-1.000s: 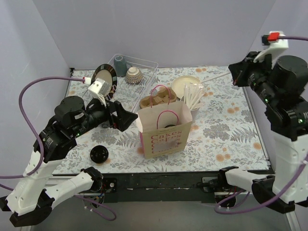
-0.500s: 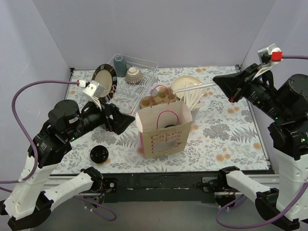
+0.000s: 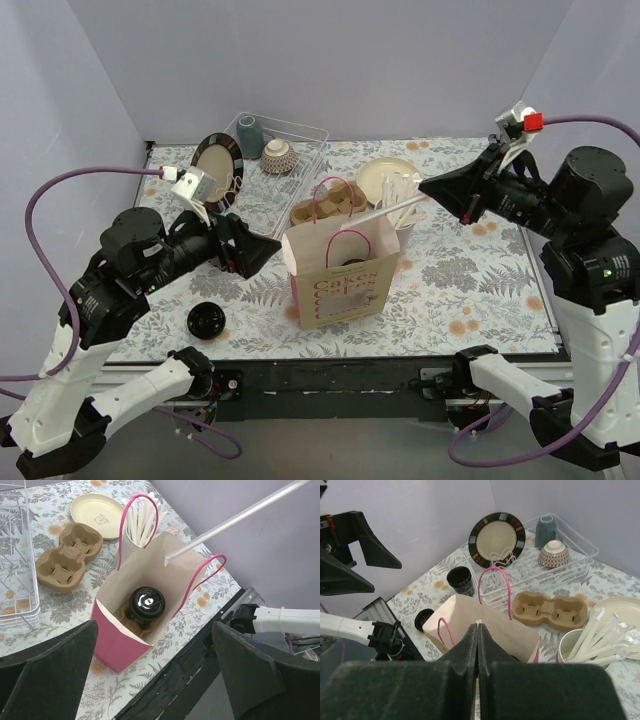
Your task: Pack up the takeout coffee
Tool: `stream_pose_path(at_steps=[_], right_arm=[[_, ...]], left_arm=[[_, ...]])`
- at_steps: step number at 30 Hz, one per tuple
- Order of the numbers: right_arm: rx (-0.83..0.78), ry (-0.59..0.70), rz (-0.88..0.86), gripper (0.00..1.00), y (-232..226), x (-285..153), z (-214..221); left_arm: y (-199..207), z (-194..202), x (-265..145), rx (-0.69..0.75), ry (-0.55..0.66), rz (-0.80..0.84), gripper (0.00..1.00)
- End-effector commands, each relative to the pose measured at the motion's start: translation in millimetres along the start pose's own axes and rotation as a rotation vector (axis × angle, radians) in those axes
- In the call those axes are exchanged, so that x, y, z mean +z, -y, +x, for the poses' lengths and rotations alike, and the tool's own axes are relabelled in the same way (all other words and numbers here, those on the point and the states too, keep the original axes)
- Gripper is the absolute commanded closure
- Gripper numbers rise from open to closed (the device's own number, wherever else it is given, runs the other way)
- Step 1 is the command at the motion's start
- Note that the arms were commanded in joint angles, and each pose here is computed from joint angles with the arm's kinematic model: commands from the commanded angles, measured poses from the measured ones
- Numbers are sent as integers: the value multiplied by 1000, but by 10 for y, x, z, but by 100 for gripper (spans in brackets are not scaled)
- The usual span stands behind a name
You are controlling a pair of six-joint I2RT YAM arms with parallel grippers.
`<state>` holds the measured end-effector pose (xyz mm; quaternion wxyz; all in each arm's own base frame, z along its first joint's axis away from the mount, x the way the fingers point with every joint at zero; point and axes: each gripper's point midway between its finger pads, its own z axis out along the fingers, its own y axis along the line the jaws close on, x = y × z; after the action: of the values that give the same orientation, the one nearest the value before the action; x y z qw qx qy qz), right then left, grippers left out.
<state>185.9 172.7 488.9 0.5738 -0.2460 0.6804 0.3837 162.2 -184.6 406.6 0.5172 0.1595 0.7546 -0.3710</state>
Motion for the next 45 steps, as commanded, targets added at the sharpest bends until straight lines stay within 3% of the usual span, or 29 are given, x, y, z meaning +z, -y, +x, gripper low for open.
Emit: stream_pose_path(at_steps=[1,9,17,26,29,34,35,36,37,45], right_arm=[[46,-58,-32,99,87,165,169],[47,-92,-19,99,196,392,204],[-15,-218,-12,98,-143,919,470],[-41,-307,21,86,-322,1355,774],[-44,-335,3,73,-434,1432,850],[-25,-335,57,37,-401,1385,786],[-8,-322,76,26,-388,1361,741],[2,-305,91,8,-376,1335,692],[19,-276,104,2,-374,1272,610],[160,-56,173,1,-341,842,164]], left_arm=[[-1,5,-13,-13,26,5,2],[-48,93,-81,-64,45,-11,2],[-108,114,-108,-62,65,-34,2],[-163,106,-164,-28,76,-61,2],[-171,103,-184,-18,80,-64,2],[-148,48,-183,2,93,-54,2],[-141,30,-183,12,98,-51,2],[-132,15,-177,15,100,-47,2],[-125,5,-168,20,100,-44,2],[1,-325,-191,66,204,-4,2]])
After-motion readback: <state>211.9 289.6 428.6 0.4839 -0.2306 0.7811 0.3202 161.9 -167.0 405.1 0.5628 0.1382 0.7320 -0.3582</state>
